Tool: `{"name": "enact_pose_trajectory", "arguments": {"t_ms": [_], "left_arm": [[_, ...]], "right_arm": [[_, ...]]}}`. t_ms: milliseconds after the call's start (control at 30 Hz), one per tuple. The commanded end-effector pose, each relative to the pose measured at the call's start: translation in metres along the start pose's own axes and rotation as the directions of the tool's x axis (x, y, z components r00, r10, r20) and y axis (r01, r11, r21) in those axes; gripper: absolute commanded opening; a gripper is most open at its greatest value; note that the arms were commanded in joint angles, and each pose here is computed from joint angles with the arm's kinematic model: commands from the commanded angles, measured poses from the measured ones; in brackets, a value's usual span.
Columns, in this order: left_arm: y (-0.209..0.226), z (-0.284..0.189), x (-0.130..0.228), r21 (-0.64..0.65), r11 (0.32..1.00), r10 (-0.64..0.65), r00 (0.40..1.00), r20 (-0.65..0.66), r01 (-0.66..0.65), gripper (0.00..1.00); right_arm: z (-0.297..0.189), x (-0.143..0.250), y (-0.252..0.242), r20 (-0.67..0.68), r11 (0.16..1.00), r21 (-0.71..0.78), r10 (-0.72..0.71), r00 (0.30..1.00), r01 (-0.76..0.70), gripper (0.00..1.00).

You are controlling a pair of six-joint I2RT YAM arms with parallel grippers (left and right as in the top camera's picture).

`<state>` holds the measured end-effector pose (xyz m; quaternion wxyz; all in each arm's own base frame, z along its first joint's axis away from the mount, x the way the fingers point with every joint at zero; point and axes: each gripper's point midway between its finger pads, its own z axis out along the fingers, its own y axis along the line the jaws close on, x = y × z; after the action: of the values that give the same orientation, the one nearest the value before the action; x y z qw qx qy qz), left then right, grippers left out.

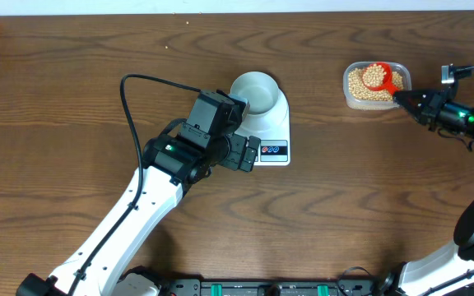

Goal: Scoop item into bowl and weigh 50g on scale
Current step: 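Lift the filled scoop and carry it left toward the white bowl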

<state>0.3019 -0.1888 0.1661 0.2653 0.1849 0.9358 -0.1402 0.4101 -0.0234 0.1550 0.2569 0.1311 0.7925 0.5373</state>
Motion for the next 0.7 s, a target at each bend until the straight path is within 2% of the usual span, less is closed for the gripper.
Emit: {"name": "enact_pose_trajectory", "arguments": {"t_ms": [0,667], "left_arm": [[0.002,0.004,0.005,-0.008,1.000,-0.003,1.000,-0.017,0.003,0.97],[0.002,0.004,0.005,-0.008,1.000,-0.003,1.000,-0.017,0.003,0.97]], "right_arm": [[0.008,0.009,0.026,-0.035,0.994,-0.085,-0.074,0.997,0.071,0.01],[0.074,0.064,0.070,-0.231,0.980,-0.144,-0.167,0.958,0.136,0.01]]}}
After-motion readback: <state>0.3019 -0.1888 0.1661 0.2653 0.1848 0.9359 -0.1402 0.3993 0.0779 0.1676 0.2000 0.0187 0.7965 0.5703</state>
